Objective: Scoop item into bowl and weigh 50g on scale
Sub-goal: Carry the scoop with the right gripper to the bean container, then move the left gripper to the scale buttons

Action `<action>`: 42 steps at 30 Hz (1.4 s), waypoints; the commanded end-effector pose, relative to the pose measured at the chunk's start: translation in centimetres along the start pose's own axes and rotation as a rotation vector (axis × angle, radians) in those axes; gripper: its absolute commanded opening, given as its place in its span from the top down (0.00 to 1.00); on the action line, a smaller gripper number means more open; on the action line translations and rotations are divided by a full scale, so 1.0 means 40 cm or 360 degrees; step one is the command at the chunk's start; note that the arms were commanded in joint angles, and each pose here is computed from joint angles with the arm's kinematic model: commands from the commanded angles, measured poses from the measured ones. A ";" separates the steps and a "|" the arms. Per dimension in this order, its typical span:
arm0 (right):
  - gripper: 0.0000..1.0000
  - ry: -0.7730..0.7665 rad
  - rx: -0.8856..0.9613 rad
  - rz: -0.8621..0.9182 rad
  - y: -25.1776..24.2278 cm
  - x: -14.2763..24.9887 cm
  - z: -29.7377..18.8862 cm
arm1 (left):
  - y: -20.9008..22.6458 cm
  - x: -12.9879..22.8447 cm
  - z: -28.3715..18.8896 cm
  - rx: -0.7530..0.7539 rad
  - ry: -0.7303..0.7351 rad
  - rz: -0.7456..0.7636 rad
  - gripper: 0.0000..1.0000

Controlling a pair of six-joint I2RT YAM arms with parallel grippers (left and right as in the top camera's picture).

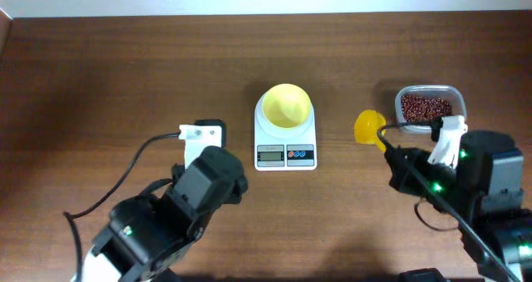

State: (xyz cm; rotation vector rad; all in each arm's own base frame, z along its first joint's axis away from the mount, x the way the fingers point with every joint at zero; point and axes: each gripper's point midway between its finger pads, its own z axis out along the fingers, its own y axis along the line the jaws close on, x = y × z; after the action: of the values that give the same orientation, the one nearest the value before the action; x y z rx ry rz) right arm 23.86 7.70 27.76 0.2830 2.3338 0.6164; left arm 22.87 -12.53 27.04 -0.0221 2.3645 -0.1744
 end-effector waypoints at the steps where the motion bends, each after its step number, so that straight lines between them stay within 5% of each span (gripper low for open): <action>1: 0.96 -0.0186 0.0137 -0.0040 -0.027 -0.076 0.005 | 0.028 0.000 0.039 -0.0190 0.0010 0.0063 0.97; 4: 0.96 -0.0246 0.0231 -0.0036 -0.051 -0.096 0.004 | -0.032 0.027 0.084 -0.0074 0.0141 0.0077 1.00; 7: 0.96 -0.0253 0.0113 -0.0052 -0.016 -0.093 -0.010 | -0.097 0.045 0.148 0.0064 0.0248 0.0551 1.00; 10: 0.96 -0.0260 0.0073 -0.0059 -0.004 -0.093 -0.016 | -0.099 0.051 0.174 0.0418 0.0463 0.0360 1.00; 13: 0.96 -0.0350 0.0042 -0.0077 0.011 -0.127 -0.022 | -0.095 0.003 0.122 0.0907 0.0384 0.0450 1.00; 15: 0.96 -0.0505 0.0045 -0.0093 0.020 -0.181 -0.036 | -0.051 -0.007 0.131 0.0855 0.0373 0.0434 1.00; 21: 0.96 -0.0661 0.0425 -0.0008 -0.104 -0.251 -0.035 | -0.204 -0.030 0.134 0.1132 0.0184 0.0762 1.00; 28: 0.96 -0.0533 0.0295 0.0074 -0.124 -0.239 -0.015 | -0.246 0.000 0.231 0.1168 0.0299 0.0776 1.00; 33: 0.96 -0.0490 0.0293 0.0213 -0.131 -0.218 -0.010 | -0.243 0.014 0.228 0.1136 0.0430 0.0530 1.00; 36: 0.96 -0.0438 0.0320 0.0223 -0.141 -0.198 -0.005 | -0.217 0.093 0.211 0.1087 0.0642 0.0577 1.00; 42: 0.96 -0.0387 0.0309 0.0232 -0.139 -0.180 -0.001 | -0.203 0.119 0.250 0.0654 0.0594 0.0740 1.00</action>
State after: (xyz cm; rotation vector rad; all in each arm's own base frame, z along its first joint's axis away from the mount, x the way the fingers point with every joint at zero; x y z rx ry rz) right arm 29.03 0.00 28.48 0.5947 2.1614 0.3724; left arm 24.89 -22.90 18.21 0.8939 2.5611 -0.6522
